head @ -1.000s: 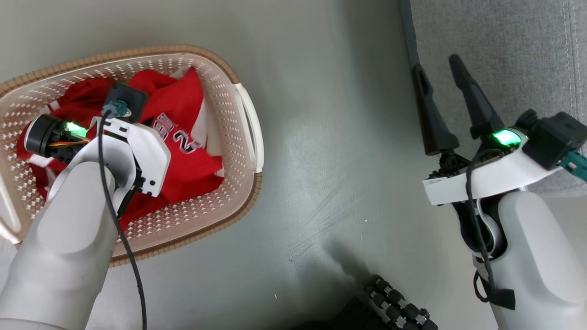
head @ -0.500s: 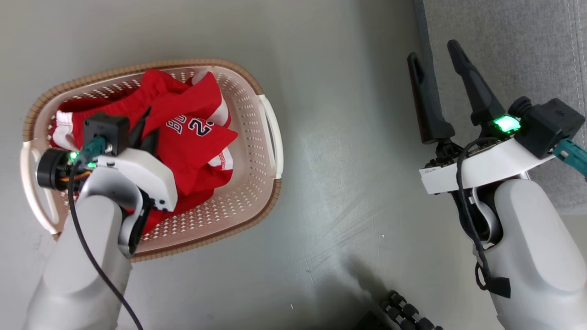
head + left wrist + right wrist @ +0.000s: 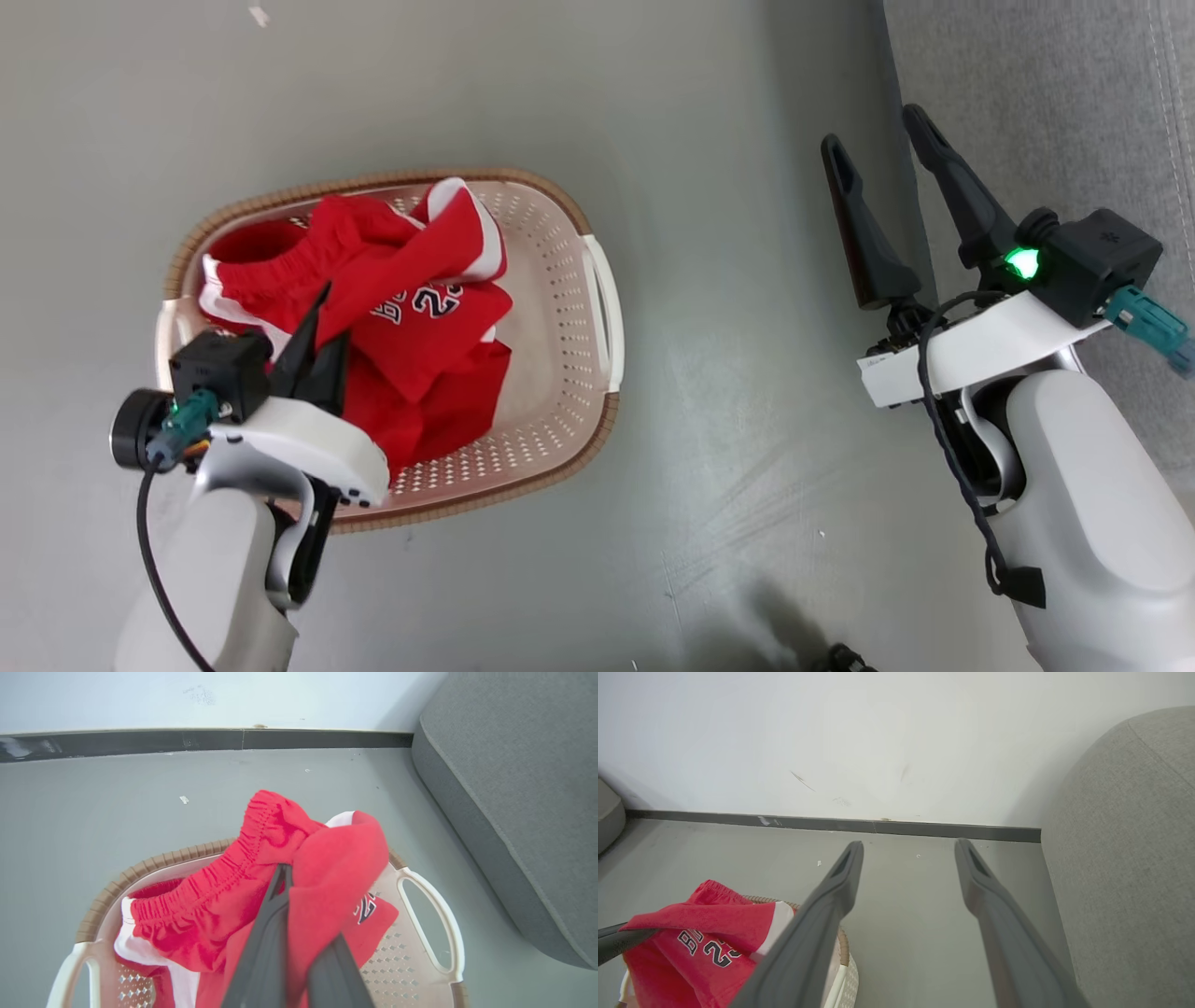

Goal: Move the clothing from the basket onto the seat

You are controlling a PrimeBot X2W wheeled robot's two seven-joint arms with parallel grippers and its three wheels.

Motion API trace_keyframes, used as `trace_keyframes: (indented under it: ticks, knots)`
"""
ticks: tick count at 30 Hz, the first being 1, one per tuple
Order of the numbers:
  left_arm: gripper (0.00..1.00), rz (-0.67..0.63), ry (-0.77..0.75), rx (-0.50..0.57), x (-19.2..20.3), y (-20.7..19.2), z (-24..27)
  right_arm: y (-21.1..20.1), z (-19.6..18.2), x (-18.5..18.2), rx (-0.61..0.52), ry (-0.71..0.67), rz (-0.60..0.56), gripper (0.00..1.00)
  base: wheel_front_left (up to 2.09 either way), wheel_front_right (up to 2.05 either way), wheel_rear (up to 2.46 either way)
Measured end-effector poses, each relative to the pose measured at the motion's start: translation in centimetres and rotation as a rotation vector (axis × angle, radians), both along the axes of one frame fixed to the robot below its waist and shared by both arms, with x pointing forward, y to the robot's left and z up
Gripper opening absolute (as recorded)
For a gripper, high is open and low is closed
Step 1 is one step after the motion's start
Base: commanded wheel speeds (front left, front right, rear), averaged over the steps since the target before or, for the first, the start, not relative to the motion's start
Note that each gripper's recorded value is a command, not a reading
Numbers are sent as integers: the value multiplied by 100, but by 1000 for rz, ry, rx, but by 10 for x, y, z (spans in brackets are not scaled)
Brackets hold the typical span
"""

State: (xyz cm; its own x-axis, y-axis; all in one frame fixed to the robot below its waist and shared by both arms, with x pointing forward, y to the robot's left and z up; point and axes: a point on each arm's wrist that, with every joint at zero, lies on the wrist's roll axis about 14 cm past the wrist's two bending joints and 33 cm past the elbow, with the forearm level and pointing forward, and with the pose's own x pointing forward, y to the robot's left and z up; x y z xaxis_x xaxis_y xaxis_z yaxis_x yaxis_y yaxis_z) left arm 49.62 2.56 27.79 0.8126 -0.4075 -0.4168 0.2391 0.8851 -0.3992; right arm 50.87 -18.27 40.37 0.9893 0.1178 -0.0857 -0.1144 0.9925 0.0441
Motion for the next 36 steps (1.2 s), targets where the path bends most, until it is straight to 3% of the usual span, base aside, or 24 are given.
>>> trace_keyframes:
  ticks: [11, 27, 36]
  knots:
    - [0, 95, -134, -58, -9, 24, 68, 10, 18, -16, 0, -16, 37, 100, 0, 0, 0]
    - [0, 93, -315, -115, -36, 33, 167, 37, 58, -49, 13, -81, 109, 100, 0, 0, 0]
    - [0, 61, -397, -117, -55, 32, 217, 79, 85, -77, 11, -137, 239, 100, 0, 0, 0]
